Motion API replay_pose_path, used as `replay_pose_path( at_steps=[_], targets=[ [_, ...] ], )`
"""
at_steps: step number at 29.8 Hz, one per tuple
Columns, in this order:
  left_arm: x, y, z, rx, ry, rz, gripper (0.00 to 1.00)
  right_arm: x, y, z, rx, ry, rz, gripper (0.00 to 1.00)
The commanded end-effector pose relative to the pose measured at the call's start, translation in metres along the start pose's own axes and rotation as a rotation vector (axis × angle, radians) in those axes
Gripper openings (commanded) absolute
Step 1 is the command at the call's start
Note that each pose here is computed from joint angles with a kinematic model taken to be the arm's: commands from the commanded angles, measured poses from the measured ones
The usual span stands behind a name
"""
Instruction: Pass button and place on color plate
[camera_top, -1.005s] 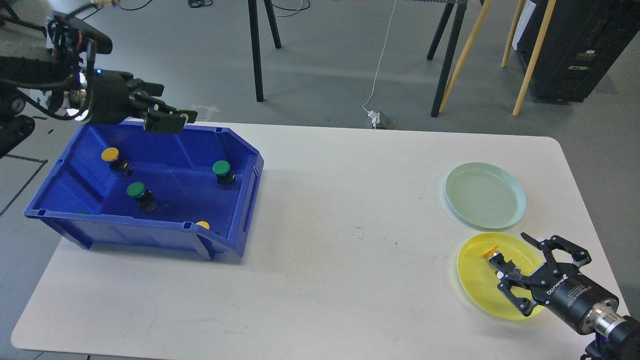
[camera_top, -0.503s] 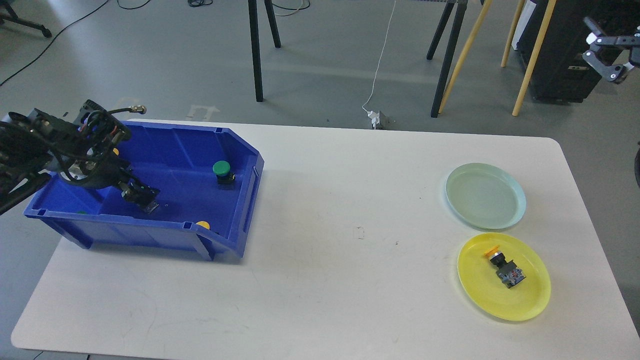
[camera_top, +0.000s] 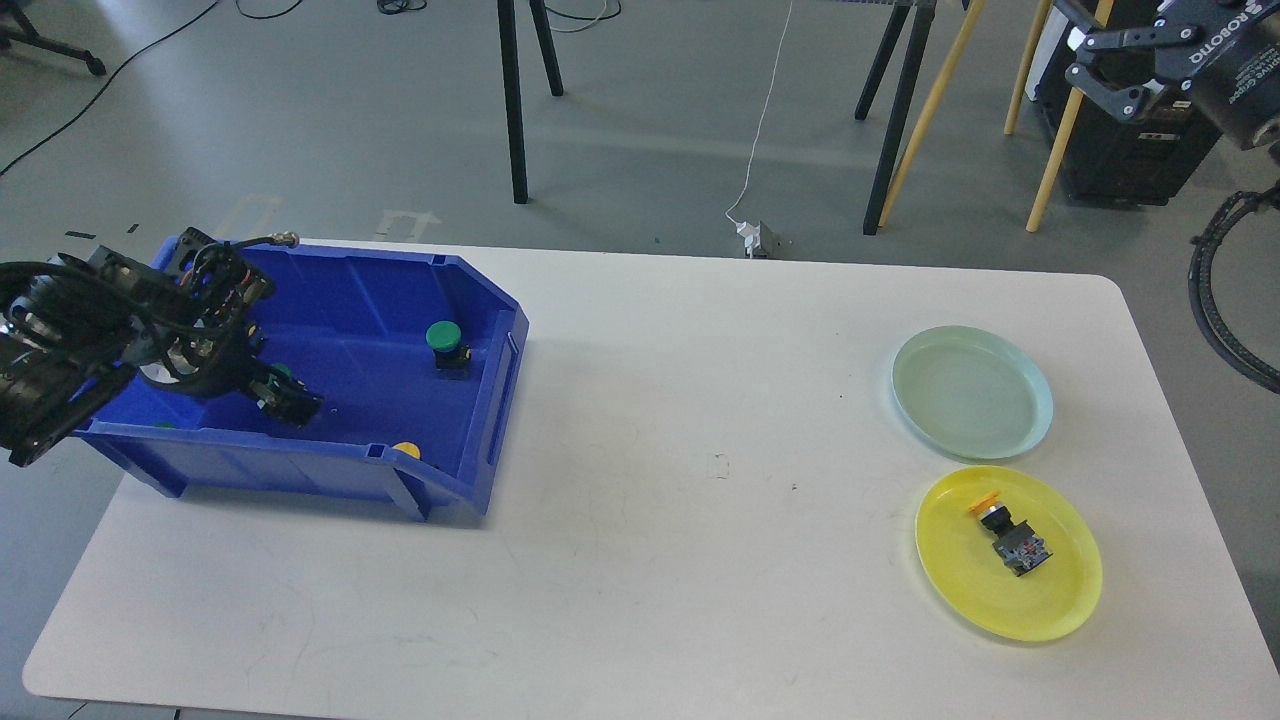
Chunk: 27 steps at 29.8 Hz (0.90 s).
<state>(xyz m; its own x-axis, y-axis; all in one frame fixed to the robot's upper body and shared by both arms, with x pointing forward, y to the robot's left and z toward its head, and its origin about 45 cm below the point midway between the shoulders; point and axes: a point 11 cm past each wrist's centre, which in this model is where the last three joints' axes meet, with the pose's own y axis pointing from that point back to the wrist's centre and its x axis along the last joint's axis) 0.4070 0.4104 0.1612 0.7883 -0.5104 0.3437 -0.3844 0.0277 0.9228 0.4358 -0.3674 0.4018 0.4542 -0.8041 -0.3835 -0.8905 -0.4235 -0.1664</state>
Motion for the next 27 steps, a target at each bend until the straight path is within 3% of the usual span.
replay_pose_path(
  at_steps=[1,6,9,13,17,23,27],
  targets=[
    [0.000,-0.005,0.001,0.003,0.011,-0.006,0.97,0.000,0.001,0.001,-0.003,-0.002,-0.004,1.00],
    [0.003,-0.007,0.005,-0.003,0.010,-0.003,0.94,0.001,0.005,0.003,-0.010,-0.002,-0.002,1.00],
    [0.000,-0.011,0.006,-0.003,0.016,-0.011,0.88,0.003,0.009,0.003,-0.013,0.002,-0.004,1.00],
    [0.001,-0.013,0.007,-0.010,0.049,-0.003,0.67,0.005,0.011,0.005,-0.018,0.000,-0.003,1.00],
    [-0.002,-0.013,0.006,-0.010,0.057,-0.006,0.62,0.006,0.013,0.005,-0.022,0.001,0.002,1.00],
    [-0.005,-0.013,0.003,-0.002,0.050,-0.015,0.12,0.008,0.014,0.008,-0.026,-0.001,0.006,1.00],
    [-0.006,-0.012,0.002,0.000,0.053,-0.015,0.04,0.008,0.014,0.009,-0.029,-0.003,0.007,1.00]
  ],
)
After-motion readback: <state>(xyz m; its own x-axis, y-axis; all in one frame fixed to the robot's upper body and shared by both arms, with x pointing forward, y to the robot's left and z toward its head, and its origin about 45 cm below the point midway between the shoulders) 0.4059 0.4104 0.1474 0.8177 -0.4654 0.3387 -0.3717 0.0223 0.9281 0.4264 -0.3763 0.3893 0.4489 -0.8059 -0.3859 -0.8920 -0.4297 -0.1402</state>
